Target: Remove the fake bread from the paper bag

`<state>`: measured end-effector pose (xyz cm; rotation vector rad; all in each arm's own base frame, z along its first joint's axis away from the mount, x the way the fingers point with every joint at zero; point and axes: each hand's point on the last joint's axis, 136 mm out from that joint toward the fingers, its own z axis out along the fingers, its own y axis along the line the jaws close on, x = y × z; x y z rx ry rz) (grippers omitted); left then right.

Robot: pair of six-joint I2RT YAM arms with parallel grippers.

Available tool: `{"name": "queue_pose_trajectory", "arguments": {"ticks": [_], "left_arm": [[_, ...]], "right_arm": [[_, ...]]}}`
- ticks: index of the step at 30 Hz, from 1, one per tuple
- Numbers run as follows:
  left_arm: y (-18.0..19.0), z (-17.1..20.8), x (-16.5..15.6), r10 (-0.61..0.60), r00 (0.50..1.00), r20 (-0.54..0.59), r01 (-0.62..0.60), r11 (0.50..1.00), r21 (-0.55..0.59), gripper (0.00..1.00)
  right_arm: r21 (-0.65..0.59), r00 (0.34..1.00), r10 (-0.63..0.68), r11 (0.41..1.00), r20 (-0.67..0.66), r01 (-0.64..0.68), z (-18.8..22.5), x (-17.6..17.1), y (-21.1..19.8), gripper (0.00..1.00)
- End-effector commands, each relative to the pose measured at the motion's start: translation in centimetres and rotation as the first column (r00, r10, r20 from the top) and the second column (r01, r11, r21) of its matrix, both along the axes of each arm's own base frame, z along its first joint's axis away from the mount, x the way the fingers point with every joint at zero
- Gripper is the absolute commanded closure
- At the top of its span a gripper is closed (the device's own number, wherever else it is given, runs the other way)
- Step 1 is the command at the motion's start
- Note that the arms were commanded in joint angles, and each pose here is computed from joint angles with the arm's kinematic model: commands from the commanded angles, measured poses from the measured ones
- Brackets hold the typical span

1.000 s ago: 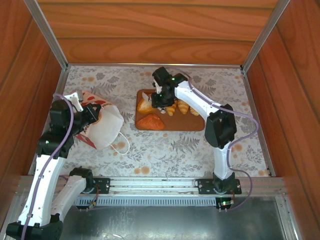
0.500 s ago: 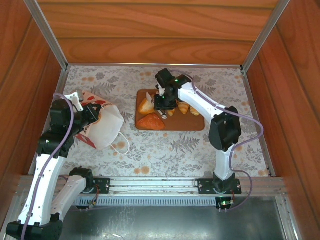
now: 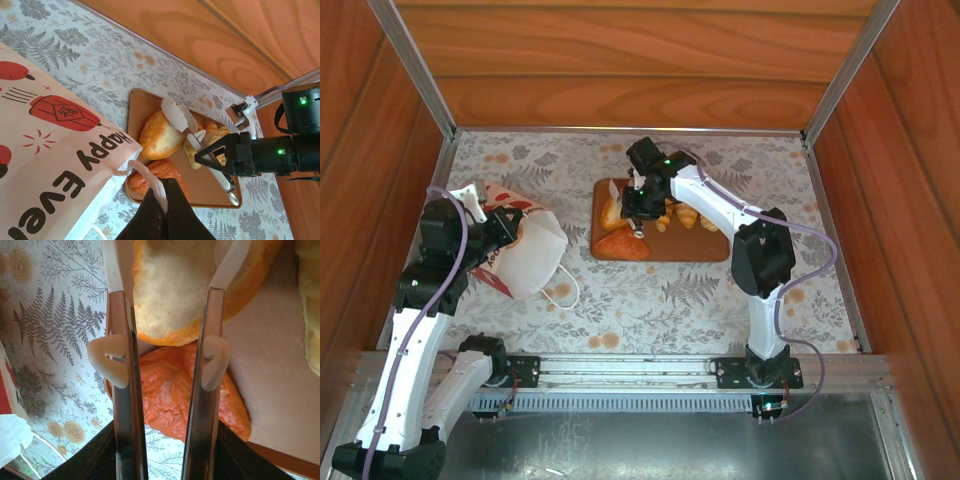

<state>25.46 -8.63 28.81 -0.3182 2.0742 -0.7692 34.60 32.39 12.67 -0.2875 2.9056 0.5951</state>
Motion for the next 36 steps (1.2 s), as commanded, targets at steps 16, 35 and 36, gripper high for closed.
{"name": "queue_pose_trajectory", "arguments": {"ticks": [16, 35, 36], "left_arm": [[-0.4, 0.8, 0.0, -0.021, 0.999, 0.026, 0.021, 1.0, -0.005, 1.0], [-0.4, 1.0, -0.1, -0.02, 0.999, 0.033, 0.02, 1.0, -0.009, 1.0], [-0.3, 1.0, -0.1, -0.018, 0.999, 0.035, 0.018, 1.0, -0.008, 1.0]], "right_arm": [[0.11, 0.993, -0.054, 0.993, 0.101, 0.042, 6.5, -4.0, -3.8, 0.54], [0.243, 0.999, 0.013, 0.97, -0.047, -0.001, 3.1, -4.4, 0.2, 0.53], [0.252, 0.999, 0.016, 0.968, -0.051, -0.002, 3.1, -4.5, 0.3, 0.53]]}}
